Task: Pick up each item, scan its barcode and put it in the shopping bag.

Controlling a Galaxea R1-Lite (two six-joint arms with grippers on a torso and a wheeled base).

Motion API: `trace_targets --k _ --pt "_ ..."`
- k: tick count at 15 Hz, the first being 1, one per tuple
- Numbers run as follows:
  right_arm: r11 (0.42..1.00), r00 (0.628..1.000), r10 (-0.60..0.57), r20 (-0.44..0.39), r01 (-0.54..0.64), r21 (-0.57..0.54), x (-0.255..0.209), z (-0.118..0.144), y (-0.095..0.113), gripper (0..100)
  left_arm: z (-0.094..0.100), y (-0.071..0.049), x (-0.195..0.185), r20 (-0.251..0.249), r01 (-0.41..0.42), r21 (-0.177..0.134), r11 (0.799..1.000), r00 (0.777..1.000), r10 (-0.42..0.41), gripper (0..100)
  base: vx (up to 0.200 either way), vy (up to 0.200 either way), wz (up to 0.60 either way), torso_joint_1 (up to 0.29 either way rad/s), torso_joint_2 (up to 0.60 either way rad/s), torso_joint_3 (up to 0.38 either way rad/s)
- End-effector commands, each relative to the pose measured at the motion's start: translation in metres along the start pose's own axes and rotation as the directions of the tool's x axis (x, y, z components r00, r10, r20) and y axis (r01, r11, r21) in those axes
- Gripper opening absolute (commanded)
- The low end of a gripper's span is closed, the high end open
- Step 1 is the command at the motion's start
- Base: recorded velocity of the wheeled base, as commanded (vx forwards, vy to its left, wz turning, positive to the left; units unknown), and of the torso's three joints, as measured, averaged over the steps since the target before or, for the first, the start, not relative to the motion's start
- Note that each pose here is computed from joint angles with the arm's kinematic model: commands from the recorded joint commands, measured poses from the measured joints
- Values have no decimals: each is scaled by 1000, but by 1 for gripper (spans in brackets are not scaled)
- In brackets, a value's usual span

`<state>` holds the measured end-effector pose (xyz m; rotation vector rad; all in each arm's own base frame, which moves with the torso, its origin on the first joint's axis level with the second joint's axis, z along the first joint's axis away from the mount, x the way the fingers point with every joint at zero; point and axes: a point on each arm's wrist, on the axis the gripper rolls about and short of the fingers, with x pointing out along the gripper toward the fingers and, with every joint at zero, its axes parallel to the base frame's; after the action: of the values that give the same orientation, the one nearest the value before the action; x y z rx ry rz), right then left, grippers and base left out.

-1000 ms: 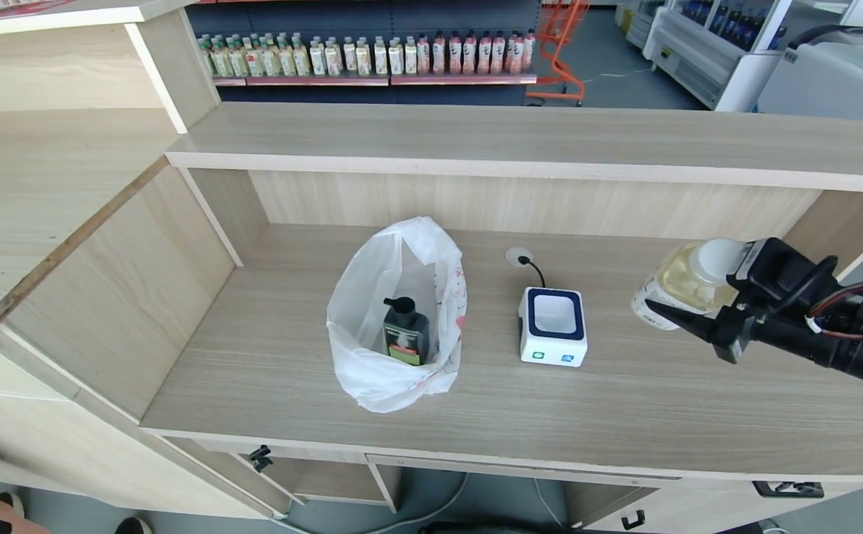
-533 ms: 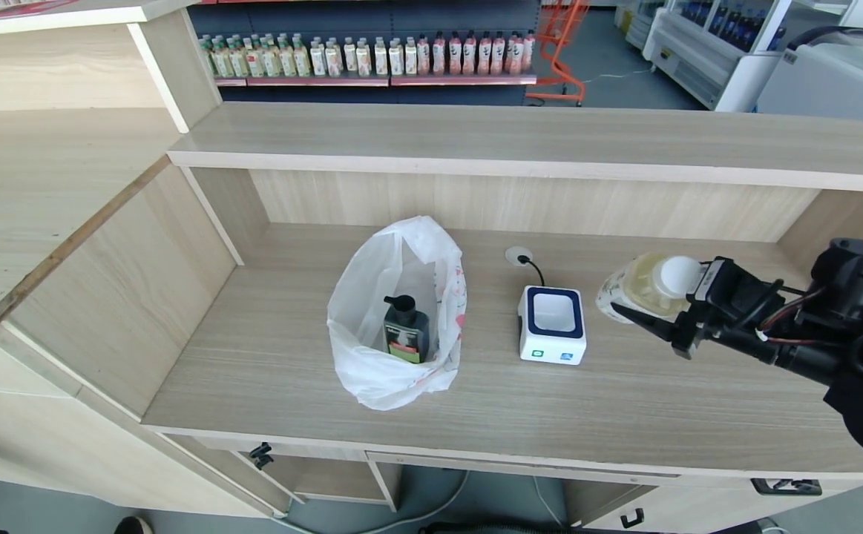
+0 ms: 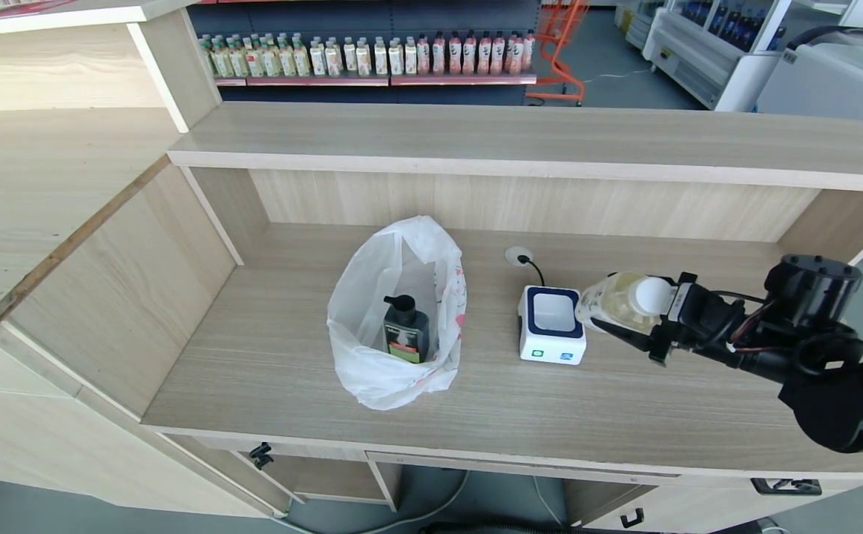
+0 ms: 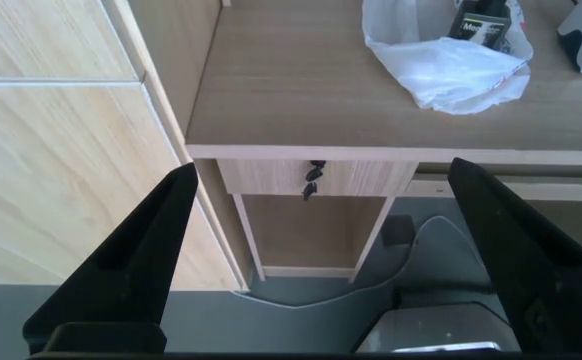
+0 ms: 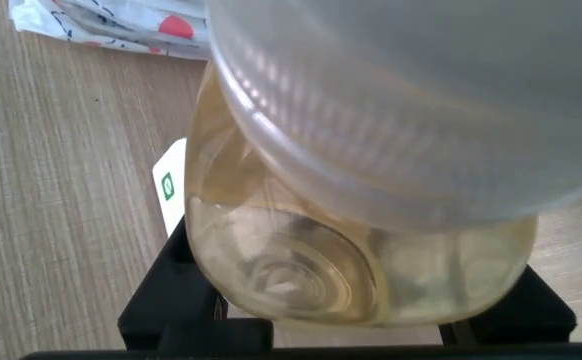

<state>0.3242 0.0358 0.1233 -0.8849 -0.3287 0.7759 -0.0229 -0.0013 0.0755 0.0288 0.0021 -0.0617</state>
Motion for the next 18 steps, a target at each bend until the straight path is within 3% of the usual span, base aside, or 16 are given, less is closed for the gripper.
trace_targets --k 1,4,10,15,18 --pt "1000 999 29 20 -29 -9 12 -14 3 0 0 0 0 -2 0 0 1000 1000 0 100 0 0 0 0 0 0" --pt "999 998 28 54 -27 -30 29 -23 -2 0 0 0 0 -2 0 0 1000 1000 0 100 0 0 0 0 0 0" --pt "997 990 61 128 -54 -54 56 -27 7 0 0 0 0 -2 0 0 1000 1000 0 100 0 0 0 0 0 0" --pt "997 989 56 135 -48 -63 68 -40 10 0 0 0 0 -3 0 0 1000 1000 0 100 0 0 0 0 0 0" --pt "997 988 41 147 -32 -64 68 -34 3 0 0 0 0 -3 0 0 1000 1000 0 100 0 0 0 0 0 0"
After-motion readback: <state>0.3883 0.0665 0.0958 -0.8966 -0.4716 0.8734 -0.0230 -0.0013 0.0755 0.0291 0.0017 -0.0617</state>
